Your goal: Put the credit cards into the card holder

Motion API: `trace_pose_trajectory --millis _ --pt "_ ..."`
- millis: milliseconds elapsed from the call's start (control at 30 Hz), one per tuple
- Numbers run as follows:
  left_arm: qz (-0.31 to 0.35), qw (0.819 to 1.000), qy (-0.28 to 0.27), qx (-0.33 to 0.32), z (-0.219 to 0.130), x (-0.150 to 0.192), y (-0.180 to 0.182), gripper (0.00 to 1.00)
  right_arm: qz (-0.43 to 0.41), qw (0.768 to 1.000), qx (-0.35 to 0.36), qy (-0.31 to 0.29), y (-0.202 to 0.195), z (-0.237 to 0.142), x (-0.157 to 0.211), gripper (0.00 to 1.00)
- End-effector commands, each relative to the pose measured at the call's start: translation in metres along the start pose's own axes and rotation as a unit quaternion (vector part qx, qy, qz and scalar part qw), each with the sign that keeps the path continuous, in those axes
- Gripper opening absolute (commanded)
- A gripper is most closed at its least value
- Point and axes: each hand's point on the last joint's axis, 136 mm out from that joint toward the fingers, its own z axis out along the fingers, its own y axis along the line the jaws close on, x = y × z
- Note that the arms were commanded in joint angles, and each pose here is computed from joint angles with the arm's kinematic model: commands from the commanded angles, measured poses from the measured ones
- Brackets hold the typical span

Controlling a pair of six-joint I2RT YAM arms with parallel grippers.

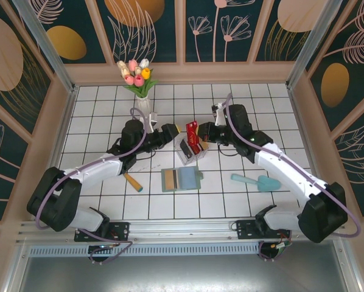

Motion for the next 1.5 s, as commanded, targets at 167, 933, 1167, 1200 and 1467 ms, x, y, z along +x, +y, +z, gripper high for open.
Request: trace_pose_trajectory --millis 167,933,1167,1200,1467 --pt "0.013 0.987 0.050 0.151 -0.008 0.012 -0.060 0.57 0.038 0.991 -0.125 -0.013 0.034 -0.014 -0.006 0.00" --pt "-0.043 0.994 0.050 0.088 -0.031 0.038 -0.020 0.00 0.103 0.995 0.011 0.009 -0.044 0.000 0.043 0.24" --pt "-0.099 0.994 0.026 0.040 -0.051 0.054 0.015 0.00 0.106 0.993 -0.051 0.030 -0.021 0.006 0.079 0.46" --pt "-0.104 0.994 0.025 0.034 -0.052 0.055 0.018 0.00 0.105 0.992 -0.060 0.025 -0.016 0.005 0.077 0.49" --pt "-0.092 0.992 0.052 0.063 -0.050 0.058 0.004 0.00 0.099 0.986 -0.127 0.036 0.018 0.017 0.071 0.58"
